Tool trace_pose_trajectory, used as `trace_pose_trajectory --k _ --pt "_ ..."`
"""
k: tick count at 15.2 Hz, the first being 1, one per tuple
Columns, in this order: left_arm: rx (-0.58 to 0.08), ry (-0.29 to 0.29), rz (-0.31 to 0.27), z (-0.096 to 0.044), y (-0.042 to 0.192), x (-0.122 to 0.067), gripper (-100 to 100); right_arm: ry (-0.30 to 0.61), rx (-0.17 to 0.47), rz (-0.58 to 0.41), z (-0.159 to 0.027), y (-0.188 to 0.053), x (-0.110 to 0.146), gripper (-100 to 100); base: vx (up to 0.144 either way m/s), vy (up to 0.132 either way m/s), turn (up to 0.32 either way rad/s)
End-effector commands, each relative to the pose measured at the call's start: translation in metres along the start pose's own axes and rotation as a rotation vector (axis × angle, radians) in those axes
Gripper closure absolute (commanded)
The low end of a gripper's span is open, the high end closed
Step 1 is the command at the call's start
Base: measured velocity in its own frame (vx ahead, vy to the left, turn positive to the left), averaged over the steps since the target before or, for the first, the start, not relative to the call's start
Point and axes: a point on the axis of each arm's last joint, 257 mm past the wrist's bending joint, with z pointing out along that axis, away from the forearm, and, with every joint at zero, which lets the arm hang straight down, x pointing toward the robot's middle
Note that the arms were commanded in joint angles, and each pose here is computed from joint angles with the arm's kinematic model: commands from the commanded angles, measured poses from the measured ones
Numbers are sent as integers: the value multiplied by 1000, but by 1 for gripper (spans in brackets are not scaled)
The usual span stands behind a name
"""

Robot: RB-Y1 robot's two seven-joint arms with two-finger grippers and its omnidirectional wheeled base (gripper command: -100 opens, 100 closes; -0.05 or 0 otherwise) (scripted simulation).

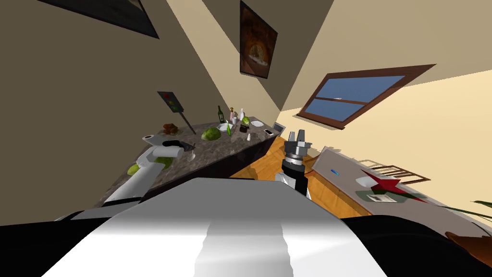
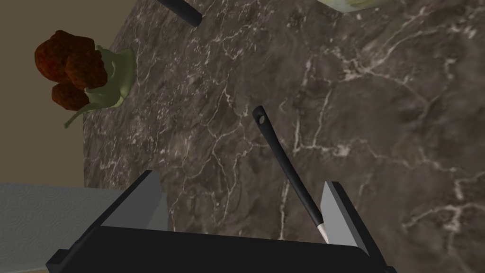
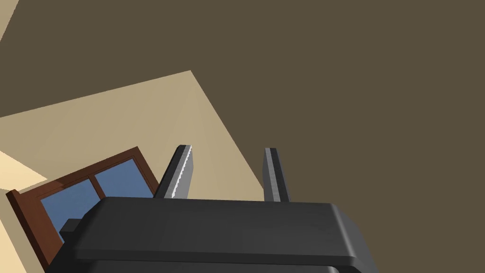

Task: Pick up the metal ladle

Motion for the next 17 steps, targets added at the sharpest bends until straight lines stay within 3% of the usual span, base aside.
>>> trace_pose_trajectory --k 1,3,4,7,8,11,12,15,16,17 --pt "-10 -54 -57 2 -6 -12 -100 0 0 0 0 0 0 0 1 -2 -201" --pt "-18 -74 -58 2 -4 -17 -100 0 0 0 0 0 0 0 0 2 -46" --pt "-20 -121 -123 5 -13 -28 -100 0 0 0 0 0 0 0 1 -2 -150" --pt "-31 -155 -132 3 -9 -36 -100 0 0 0 0 0 0 0 0 3 -84" --pt "-30 -196 -198 5 -18 -45 -100 0 0 0 0 0 0 0 0 -1 -112" --pt "-41 -234 -207 3 -14 -54 -100 0 0 0 0 0 0 0 -1 2 -92" --pt "-39 -273 -274 3 -22 -62 -100 0 0 0 0 0 0 0 -1 0 -119" --pt "-50 -312 -282 0 -18 -71 -100 0 0 0 0 0 0 0 -1 5 -85" --pt "-47 -353 -351 -1 -24 -80 -100 0 0 0 0 0 0 0 -2 1 -120" --pt "-51 -372 -356 -3 -22 -84 -100 0 0 0 0 0 0 0 -3 4 -157"
